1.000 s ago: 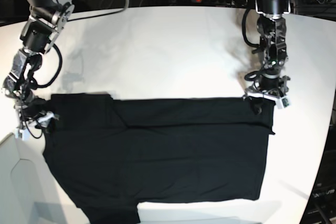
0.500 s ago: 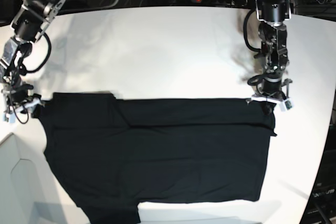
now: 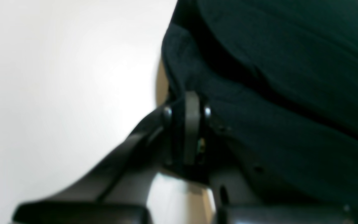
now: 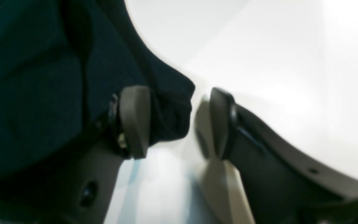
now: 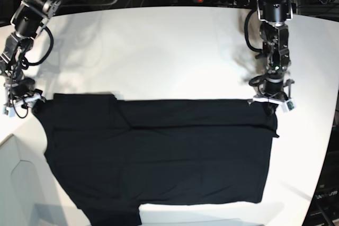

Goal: Fold the T-shirt properly
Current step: 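Lower the folded edge and open both grippers, then grasp the shirt edge with both grippers and drag it back toward the robot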

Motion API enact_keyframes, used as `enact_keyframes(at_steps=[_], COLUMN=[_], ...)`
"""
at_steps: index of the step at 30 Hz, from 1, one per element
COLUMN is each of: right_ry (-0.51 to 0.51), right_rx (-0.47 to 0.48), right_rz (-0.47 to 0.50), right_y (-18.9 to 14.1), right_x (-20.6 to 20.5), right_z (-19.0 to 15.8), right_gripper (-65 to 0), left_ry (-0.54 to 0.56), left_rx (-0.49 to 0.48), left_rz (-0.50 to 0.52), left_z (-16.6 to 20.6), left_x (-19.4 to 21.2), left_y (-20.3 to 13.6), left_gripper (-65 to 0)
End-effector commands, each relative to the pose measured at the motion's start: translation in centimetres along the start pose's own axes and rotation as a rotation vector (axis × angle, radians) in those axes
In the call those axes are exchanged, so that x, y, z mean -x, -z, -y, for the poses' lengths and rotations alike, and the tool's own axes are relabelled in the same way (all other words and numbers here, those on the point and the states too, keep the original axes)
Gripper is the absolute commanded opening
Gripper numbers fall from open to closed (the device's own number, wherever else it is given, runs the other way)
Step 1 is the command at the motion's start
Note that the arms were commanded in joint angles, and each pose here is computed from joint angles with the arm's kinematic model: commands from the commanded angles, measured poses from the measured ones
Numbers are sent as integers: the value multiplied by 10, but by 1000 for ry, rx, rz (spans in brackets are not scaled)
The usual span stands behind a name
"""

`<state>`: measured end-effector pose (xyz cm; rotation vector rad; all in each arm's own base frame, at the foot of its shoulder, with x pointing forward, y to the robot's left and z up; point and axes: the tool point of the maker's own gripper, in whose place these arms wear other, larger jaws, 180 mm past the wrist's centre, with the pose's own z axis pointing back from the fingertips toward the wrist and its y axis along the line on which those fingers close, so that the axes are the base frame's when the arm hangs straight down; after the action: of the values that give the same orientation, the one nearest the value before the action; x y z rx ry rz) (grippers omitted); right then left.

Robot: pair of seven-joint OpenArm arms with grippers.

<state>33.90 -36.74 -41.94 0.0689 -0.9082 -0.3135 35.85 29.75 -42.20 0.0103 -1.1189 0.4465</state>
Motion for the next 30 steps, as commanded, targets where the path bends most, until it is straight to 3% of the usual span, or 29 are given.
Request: enact_keyframes(at_steps=[1, 6, 14, 23, 30], right_ry=[-26, -73, -100, -290, -335], right_rx=[12, -45, -40, 14, 80], right_rz=[-49, -43, 3, 13, 38], right_y=[-4, -7, -13, -57, -87], right_x=[8, 7, -12, -32, -38], right_z=[7, -5, -5, -4, 12], right_gripper=[-390, -650, -650, -650, -650], left_ry=[3, 7, 13, 59, 63], left_rx=[-21, -29, -31, 57, 22], left_rz=[-66, -76, -83, 3, 122], left_z=[-6, -12, -15, 6, -15], left_x=[14, 20, 25, 3, -39], left_y=[-2, -7, -15, -58, -97], left_gripper=[-646, -646, -646, -647, -647])
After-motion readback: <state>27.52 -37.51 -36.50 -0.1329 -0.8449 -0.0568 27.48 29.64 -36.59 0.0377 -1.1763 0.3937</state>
